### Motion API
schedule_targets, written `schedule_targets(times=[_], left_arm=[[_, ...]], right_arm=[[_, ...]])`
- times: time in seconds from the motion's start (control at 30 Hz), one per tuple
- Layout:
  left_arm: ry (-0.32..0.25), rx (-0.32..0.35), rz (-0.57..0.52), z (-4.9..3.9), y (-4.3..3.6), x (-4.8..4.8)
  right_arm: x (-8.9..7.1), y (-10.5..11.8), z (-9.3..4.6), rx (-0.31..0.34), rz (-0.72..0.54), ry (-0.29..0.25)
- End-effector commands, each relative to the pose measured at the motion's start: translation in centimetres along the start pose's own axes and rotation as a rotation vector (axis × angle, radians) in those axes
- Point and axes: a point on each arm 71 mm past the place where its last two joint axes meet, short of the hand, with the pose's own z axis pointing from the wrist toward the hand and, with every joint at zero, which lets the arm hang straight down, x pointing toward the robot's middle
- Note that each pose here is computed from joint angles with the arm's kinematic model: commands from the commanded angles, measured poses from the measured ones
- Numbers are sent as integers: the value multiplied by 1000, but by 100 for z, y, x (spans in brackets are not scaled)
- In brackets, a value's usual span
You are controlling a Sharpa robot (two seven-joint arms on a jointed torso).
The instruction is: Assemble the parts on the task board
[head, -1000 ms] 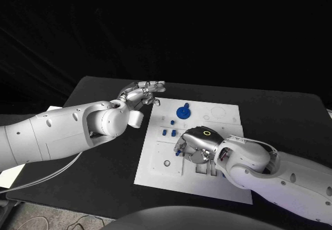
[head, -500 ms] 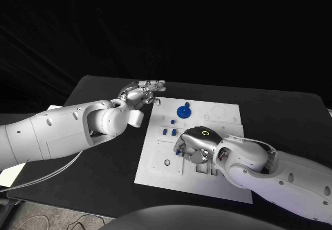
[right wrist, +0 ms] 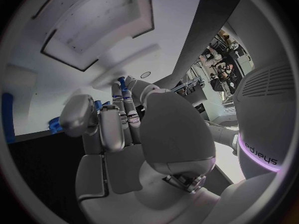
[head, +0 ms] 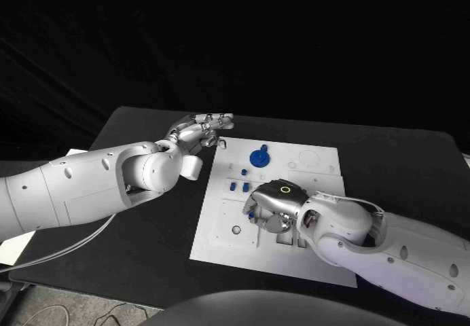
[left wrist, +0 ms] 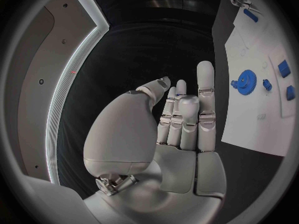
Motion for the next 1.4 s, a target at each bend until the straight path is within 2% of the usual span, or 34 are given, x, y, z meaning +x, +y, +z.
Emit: schedule_targets(times=[0.03, 0.27, 0.47, 0.67, 0.77, 0.9, 1.07, 1.23, 1.4], left_arm=[[21, 3, -9, 0, -5, 22], [20, 0, -9, -3, -6, 13], [16, -1, -7, -12, -10, -10], [16, -1, -7, -18, -12, -19], [16, 0, -7, -21, -14, -23], [19, 0, -8, -20, -14, -18], [22, -1, -9, -20, -12, -15], [21, -1, -9, -20, -11, -21], [21, -2, -9, -19, -10, -22]], right_arm=[[15, -17, 1, 17, -20, -15], [-28, -4, -34, 6, -16, -68], [-128, -16, -205, 2, -4, -118], [-352, -174, -427, 58, -5, -133], [-532, -370, -569, 121, -44, -138], [-694, -608, -730, 205, -101, -127], [-742, -777, -852, 274, -140, -86], [-715, -871, -910, 311, -160, -37], [-673, -886, -910, 314, -163, -7]])
